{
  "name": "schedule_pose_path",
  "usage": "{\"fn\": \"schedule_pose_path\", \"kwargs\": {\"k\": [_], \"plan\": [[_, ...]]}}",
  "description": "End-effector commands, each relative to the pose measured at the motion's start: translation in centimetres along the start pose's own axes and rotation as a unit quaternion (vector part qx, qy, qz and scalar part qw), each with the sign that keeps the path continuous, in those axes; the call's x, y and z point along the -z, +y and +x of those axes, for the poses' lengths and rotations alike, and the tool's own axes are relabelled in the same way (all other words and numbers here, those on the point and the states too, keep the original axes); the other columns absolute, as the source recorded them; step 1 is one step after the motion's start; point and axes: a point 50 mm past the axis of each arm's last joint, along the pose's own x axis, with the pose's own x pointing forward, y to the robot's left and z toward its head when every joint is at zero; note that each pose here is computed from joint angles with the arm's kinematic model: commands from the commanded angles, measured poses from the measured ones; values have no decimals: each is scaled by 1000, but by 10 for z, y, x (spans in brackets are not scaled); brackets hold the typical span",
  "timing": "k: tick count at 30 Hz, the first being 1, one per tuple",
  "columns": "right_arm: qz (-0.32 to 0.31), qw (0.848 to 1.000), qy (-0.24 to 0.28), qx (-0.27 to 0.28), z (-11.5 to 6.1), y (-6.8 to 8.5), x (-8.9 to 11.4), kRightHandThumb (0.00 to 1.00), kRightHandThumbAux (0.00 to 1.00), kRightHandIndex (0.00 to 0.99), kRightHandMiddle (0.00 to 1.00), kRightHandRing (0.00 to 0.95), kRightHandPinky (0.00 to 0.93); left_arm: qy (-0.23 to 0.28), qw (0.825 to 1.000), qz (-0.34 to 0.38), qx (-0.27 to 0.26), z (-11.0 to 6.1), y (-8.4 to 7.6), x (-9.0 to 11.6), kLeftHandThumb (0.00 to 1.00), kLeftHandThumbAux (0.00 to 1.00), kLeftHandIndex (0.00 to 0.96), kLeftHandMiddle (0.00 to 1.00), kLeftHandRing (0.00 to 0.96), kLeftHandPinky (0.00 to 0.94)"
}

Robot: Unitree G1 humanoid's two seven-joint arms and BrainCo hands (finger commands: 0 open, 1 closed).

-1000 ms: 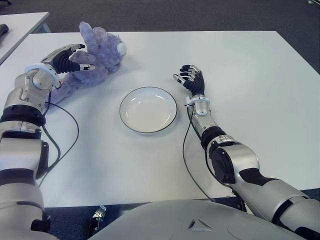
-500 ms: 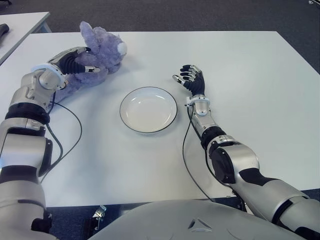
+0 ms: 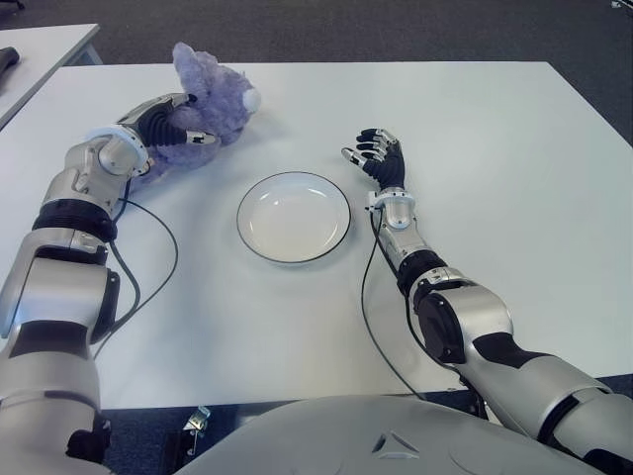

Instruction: Put the doll into the plate.

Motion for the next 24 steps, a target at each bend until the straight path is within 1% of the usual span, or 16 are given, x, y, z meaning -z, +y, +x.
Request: {"fn": "schedule_pose_path", "kwargs": {"k": [1, 9, 12, 13, 15, 16, 17, 19, 20, 21, 22, 23, 24], "plan": [[-20, 979, 205, -1, -75, -1, 93, 110, 851, 328, 362, 356, 330, 1, 999, -18, 38, 4, -24, -1, 108, 458, 0, 63, 71, 64], [-20, 977, 212, 2, -75, -2, 94, 107, 842, 330, 357, 350, 327, 3, 999, -12, 41, 4, -33, 0, 117, 447, 0, 66, 78, 84], [-20, 978, 210, 2, -75, -3, 94, 110, 843, 335, 359, 348, 306, 1, 999, -3, 40, 4, -38, 0, 144, 458, 0, 62, 75, 101], [-19, 978, 209, 2, -75, -3, 94, 110, 845, 333, 359, 346, 300, 0, 999, -1, 39, 4, -39, -1, 174, 469, 0, 62, 74, 110], [-19, 978, 209, 3, -75, -3, 93, 110, 846, 333, 359, 345, 298, 0, 999, 1, 36, 4, -41, -1, 183, 472, 0, 62, 74, 112], [-19, 978, 209, 2, -75, -3, 93, 110, 848, 332, 359, 345, 294, -2, 1000, 3, 31, 4, -43, -1, 204, 480, 0, 62, 73, 111], [-18, 978, 208, 2, -74, -4, 93, 107, 850, 327, 356, 340, 286, -3, 1000, 4, 28, 4, -45, -2, 247, 489, 0, 65, 76, 125], [-18, 978, 208, 2, -74, -4, 93, 104, 852, 326, 355, 339, 284, -4, 1000, 5, 22, 5, -49, -3, 261, 491, 0, 66, 77, 129], [-17, 978, 208, 3, -74, -5, 93, 103, 853, 325, 355, 338, 284, -2, 1000, 7, 15, 4, -57, -3, 285, 492, 10, 73, 88, 145], [-16, 978, 208, 3, -74, -5, 93, 102, 859, 322, 355, 338, 292, 0, 1000, 8, 10, 3, -62, -3, 392, 486, 58, 119, 146, 207], [-14, 978, 208, 3, -74, -5, 93, 100, 861, 322, 355, 338, 294, 6, 1000, 8, 5, 2, -72, -1, 421, 484, 70, 131, 160, 222], [-13, 978, 207, 4, -73, -6, 93, 99, 868, 320, 355, 339, 302, 11, 1000, 9, 2, 1, -78, 0, 501, 475, 114, 169, 196, 251], [-12, 978, 207, 3, -73, -6, 93, 98, 869, 320, 355, 339, 303, 21, 1000, 11, -1, -1, -85, 3, 515, 473, 121, 175, 202, 256]]}}
